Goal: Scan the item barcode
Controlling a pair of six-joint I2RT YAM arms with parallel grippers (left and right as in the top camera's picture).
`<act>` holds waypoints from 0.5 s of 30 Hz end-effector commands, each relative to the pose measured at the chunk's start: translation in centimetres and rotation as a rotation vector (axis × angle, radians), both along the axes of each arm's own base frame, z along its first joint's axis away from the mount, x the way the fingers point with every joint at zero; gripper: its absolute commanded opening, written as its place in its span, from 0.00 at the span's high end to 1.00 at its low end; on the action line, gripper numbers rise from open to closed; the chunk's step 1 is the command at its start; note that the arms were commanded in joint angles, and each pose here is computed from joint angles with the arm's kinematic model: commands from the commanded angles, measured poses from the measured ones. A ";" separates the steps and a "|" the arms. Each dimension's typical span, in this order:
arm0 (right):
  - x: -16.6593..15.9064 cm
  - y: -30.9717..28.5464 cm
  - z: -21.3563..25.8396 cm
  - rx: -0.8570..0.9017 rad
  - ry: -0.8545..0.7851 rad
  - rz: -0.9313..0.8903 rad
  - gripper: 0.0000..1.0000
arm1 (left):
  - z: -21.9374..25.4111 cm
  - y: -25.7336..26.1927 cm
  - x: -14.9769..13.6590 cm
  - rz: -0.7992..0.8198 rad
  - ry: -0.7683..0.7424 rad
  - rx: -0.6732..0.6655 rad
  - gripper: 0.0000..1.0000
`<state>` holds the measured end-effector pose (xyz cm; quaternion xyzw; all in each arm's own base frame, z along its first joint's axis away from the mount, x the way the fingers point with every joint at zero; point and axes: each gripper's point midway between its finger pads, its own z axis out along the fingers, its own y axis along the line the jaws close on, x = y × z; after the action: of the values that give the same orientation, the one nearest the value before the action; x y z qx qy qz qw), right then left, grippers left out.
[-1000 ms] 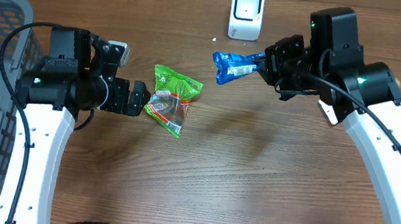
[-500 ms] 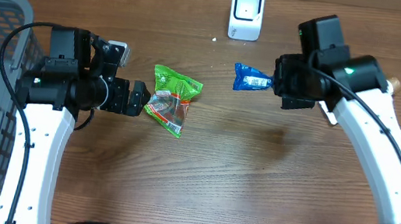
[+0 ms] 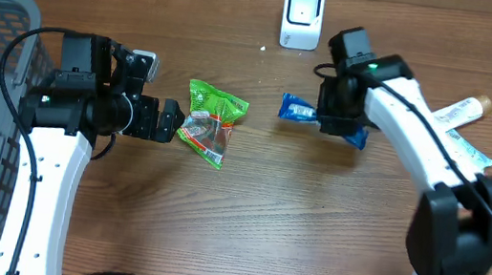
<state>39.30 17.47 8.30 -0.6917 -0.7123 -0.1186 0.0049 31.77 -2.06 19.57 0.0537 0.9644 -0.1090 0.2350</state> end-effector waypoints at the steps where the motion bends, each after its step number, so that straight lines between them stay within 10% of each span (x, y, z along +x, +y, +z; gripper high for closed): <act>1: 0.2 0.0 -1.5 -0.034 0.015 -0.026 0.96 | 0.0 -0.3 0.0 0.004 0.002 -0.015 0.00; 15: 0.3 -0.2 -2.6 -0.073 0.003 0.139 0.78 | 0.0 -0.3 0.0 0.004 0.002 -0.015 0.01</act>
<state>39.50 17.52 5.65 -0.6625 -0.7432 -0.0932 -0.0015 31.77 -2.06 19.57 0.0537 0.9644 -0.1090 0.2350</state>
